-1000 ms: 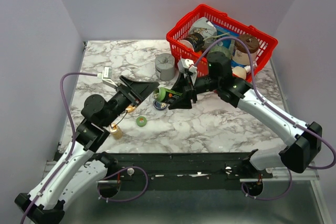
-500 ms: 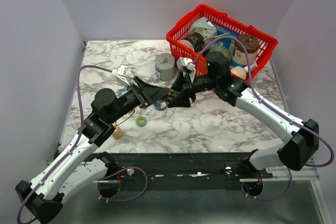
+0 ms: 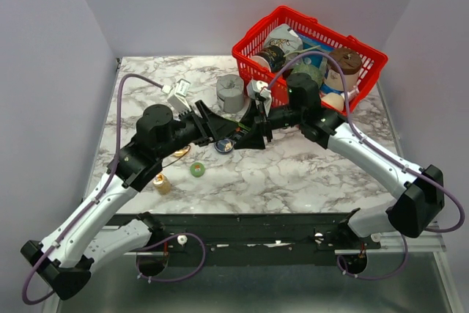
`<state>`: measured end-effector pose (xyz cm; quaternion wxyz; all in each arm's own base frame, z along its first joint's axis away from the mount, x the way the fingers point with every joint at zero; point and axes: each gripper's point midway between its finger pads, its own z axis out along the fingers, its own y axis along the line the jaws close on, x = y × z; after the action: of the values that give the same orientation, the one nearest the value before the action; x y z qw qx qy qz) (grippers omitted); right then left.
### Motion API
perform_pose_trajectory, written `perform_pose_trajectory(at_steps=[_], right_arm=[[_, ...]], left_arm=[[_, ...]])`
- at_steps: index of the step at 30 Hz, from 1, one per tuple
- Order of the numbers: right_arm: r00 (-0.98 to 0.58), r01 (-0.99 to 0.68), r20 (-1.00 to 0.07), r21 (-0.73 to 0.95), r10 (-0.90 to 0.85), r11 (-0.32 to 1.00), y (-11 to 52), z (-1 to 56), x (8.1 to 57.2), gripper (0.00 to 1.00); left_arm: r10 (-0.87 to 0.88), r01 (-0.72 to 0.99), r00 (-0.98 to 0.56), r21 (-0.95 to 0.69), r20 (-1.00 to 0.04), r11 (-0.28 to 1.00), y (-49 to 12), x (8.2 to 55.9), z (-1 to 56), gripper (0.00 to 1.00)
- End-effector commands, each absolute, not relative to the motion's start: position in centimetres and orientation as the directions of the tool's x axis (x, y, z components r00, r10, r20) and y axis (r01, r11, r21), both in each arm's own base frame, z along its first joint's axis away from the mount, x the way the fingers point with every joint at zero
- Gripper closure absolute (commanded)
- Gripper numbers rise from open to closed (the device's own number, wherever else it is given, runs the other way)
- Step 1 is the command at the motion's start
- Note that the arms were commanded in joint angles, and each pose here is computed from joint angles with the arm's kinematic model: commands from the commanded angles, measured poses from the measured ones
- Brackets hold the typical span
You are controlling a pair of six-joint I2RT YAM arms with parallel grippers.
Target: Sort the pills into containers
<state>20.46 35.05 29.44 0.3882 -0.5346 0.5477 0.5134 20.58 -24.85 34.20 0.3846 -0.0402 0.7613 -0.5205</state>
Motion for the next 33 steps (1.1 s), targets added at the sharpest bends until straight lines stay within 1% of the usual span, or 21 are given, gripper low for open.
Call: perform_pose_trajectory(at_steps=[1, 2, 3, 4, 7, 8, 10, 11, 12, 17, 18, 20, 21, 23, 25, 26, 27, 30, 31, 32, 33], right_arm=[[-0.119, -0.992, -0.963, 0.126, -0.243, -0.014, 35.2, 27.6, 22.8, 0.69], [-0.116, -0.992, -0.961, 0.124, -0.252, -0.014, 35.3, 27.3, 23.0, 0.68], [-0.119, -0.992, -0.96, 0.126, -0.254, -0.014, 35.3, 27.2, 23.0, 0.63], [-0.12, -0.992, -0.959, 0.129, -0.257, -0.016, 35.4, 27.1, 23.0, 0.62], [-0.114, -0.993, -0.957, 0.121, -0.265, -0.01, 35.4, 26.7, 23.2, 0.51], [-0.107, -0.993, -0.958, 0.114, -0.265, -0.011, 35.3, 26.7, 23.2, 0.5], [-0.105, -0.994, -0.958, 0.111, -0.266, -0.008, 35.3, 26.6, 23.2, 0.42], [-0.107, -0.994, -0.958, 0.113, -0.266, -0.008, 35.3, 26.6, 23.2, 0.42], [-0.109, -0.993, -0.959, 0.116, -0.263, -0.012, 35.4, 26.6, 23.2, 0.39], [-0.163, -0.985, -0.953, 0.173, -0.255, -0.018, 35.8, 26.5, 23.1, 0.37], [-0.168, -0.983, -0.953, 0.18, -0.252, -0.023, 35.9, 26.5, 23.1, 0.34], [-0.179, -0.981, -0.952, 0.192, -0.247, -0.028, 36.0, 26.6, 23.0, 0.34], [-0.191, -0.978, -0.951, 0.204, -0.243, -0.032, 36.1, 26.7, 22.8, 0.31], [-0.197, -0.977, -0.951, 0.211, -0.237, -0.036, 36.1, 26.8, 22.8, 0.31], [-0.205, -0.975, -0.951, 0.219, -0.231, -0.036, 36.1, 26.8, 22.7, 0.36], [-0.207, -0.975, -0.951, 0.221, -0.23, -0.036, 36.1, 26.8, 22.6, 0.45], [-0.214, -0.974, -0.95, 0.227, -0.229, -0.031, 36.1, 26.7, 22.7, 0.6], [-0.22, -0.971, -0.948, 0.235, -0.232, -0.04, 36.1, 26.4, 22.5, 0.72], [-0.223, -0.97, -0.946, 0.24, -0.234, -0.044, 36.0, 26.2, 22.4, 0.74], [-0.223, -0.969, -0.946, 0.241, -0.234, -0.049, 36.0, 26.1, 22.3, 0.75], [-0.219, -0.97, -0.948, 0.238, -0.23, -0.058, 36.0, 26.1, 22.1, 0.76]], left_arm=[[-0.341, 0.354, -0.721, -0.744, -0.603, 0.566, -25.3, 20.2, 33.4, 1.0], [-0.326, 0.353, -0.724, -0.732, -0.608, 0.583, -25.4, 20.4, 33.2, 1.0], [-0.308, 0.339, -0.734, -0.719, -0.606, 0.607, -25.7, 20.9, 32.4, 1.0], [-0.299, 0.346, -0.732, -0.713, -0.612, 0.61, -26.0, 21.0, 32.9, 1.0], [-0.249, 0.335, -0.749, -0.675, -0.614, 0.657, -26.4, 21.4, 31.8, 1.0], [-0.234, 0.339, -0.749, -0.662, -0.619, 0.668, -26.5, 21.5, 31.5, 1.0], [-0.226, 0.337, -0.753, -0.657, -0.618, 0.674, -26.8, 21.8, 31.3, 1.0], [-0.224, 0.341, -0.752, -0.657, -0.62, 0.672, -26.9, 21.8, 31.3, 1.0], [-0.218, 0.342, -0.755, -0.656, -0.618, 0.673, -27.1, 21.9, 31.1, 1.0], [-0.214, 0.344, -0.756, -0.653, -0.619, 0.675, -27.4, 22.0, 31.0, 1.0], [-0.214, 0.343, -0.754, -0.651, -0.62, 0.677, -27.3, 22.1, 31.0, 1.0], [-0.212, 0.341, -0.753, -0.645, -0.623, 0.683, -27.2, 22.0, 30.8, 1.0], [-0.215, 0.336, -0.752, -0.643, -0.623, 0.688, -27.1, 22.1, 30.7, 1.0], [-0.215, 0.334, -0.753, -0.643, -0.622, 0.689, -27.0, 22.0, 30.5, 1.0], [-0.219, 0.333, -0.752, -0.644, -0.622, 0.689, -26.9, 22.0, 30.5, 1.0], [-0.222, 0.331, -0.75, -0.644, -0.623, 0.689, -26.9, 22.1, 30.5, 1.0], [-0.224, 0.334, -0.748, -0.645, -0.625, 0.688, -26.9, 22.0, 30.6, 1.0], [-0.247, 0.33, -0.732, -0.647, -0.635, 0.687, -26.5, 22.2, 31.2, 1.0], [-0.26, 0.323, -0.724, -0.647, -0.639, 0.691, -26.4, 22.4, 31.4, 0.98], [-0.274, 0.325, -0.712, -0.648, -0.647, 0.689, -26.2, 22.5, 31.8, 0.81], [-0.291, 0.33, -0.697, -0.653, -0.655, 0.681, -25.9, 22.3, 32.6, 0.7]])
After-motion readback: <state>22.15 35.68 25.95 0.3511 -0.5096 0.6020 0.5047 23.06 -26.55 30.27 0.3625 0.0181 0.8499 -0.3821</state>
